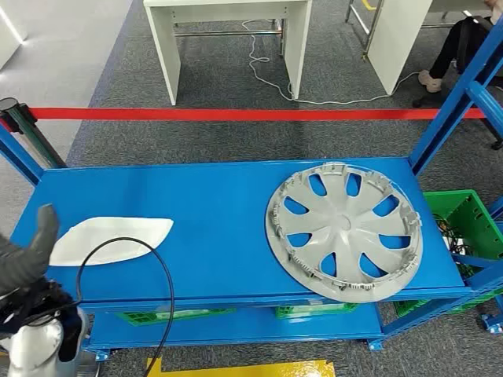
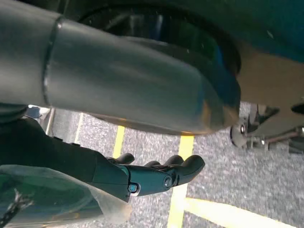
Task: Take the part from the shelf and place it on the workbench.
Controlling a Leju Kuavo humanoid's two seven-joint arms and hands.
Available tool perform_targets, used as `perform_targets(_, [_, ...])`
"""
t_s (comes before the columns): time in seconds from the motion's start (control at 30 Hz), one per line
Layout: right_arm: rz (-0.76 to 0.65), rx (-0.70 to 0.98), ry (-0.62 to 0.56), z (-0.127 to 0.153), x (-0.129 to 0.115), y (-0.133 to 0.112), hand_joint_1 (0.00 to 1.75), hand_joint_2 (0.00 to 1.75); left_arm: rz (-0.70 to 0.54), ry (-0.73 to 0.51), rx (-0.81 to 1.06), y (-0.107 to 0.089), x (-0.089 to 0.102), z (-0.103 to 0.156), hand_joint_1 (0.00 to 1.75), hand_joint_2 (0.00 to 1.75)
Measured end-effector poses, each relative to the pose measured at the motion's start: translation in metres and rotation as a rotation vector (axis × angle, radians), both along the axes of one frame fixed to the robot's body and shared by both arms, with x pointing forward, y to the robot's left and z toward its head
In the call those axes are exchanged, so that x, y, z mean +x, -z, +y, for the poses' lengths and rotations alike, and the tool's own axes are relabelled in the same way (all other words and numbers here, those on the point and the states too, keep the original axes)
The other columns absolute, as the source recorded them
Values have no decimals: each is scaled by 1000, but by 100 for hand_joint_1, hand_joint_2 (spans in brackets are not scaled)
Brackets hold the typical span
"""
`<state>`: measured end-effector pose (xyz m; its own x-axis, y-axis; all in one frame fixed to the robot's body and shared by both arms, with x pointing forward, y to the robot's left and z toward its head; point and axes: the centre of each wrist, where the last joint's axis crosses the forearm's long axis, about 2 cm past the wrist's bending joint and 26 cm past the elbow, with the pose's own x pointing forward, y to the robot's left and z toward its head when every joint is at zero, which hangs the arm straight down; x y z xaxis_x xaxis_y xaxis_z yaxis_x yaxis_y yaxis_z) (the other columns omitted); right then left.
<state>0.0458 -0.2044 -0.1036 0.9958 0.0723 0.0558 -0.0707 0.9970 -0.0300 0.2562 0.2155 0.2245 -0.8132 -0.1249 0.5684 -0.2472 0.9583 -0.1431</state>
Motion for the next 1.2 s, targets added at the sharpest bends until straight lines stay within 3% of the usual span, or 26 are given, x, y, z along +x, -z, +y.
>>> perform_targets(0.03, [3, 6, 0, 0, 0, 0, 0, 0, 4, 14, 13, 0, 2, -1, 0, 116])
perform_targets(0.07, [5, 11, 0, 0, 0, 0, 0, 0, 9, 26, 28, 0, 4, -2, 0, 87])
perform_targets(0.13, [16, 29, -2, 0, 0, 0, 0, 0, 28, 72, 91, 0, 11, -6, 0, 0])
perform_targets(0.33, [50, 57, -23, 0, -1, 0, 0, 0, 81, 136, 319, 3, 28, -11, 0, 0])
perform_targets(0.7, [66, 56, -100, -3, 2, 1, 0, 0, 205, 123, 656, 18, 43, -9, 0, 0])
perform_targets(1.2, [53, 34, -124, -5, 2, 1, 0, 0, 427, 46, 892, 68, 42, 9, 0, 0])
